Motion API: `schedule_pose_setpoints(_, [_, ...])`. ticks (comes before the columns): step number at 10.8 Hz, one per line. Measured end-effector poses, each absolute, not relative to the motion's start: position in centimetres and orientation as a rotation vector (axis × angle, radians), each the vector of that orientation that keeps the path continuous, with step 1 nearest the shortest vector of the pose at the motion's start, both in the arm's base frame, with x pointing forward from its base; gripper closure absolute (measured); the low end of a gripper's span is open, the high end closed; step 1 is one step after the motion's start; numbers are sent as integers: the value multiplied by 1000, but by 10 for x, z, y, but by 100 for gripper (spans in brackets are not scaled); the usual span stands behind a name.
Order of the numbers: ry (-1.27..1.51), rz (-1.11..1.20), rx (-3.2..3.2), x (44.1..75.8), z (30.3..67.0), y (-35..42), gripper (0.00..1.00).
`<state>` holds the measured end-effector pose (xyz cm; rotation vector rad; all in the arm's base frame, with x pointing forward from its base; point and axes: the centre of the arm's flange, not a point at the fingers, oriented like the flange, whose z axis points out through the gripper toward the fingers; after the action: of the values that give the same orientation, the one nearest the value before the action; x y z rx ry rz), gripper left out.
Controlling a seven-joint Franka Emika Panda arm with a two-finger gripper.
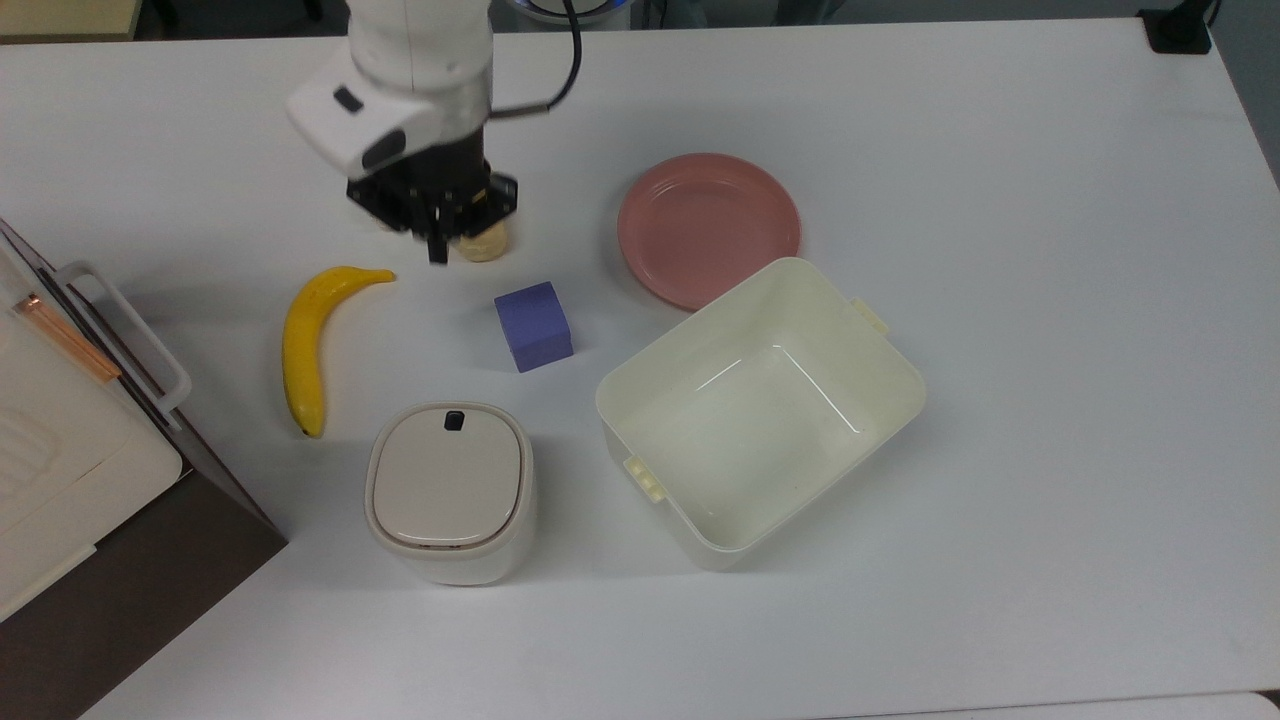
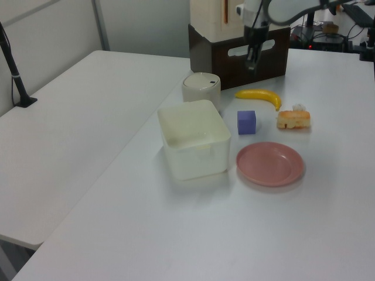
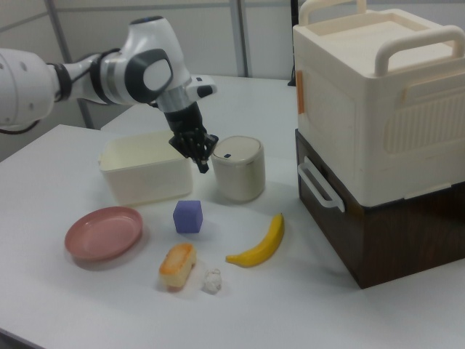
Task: Open the trash can
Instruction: 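Move the gripper toward the small white trash can, then lower the gripper onto the trash can lid near its hinge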
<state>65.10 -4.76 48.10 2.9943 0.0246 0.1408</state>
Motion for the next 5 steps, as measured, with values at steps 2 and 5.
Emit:
schedule_pose_setpoints(2, [-39, 258, 2989, 672, 469, -47, 99])
schedule_pose_setpoints(5, [-137, 404, 2980, 686, 467, -46, 99])
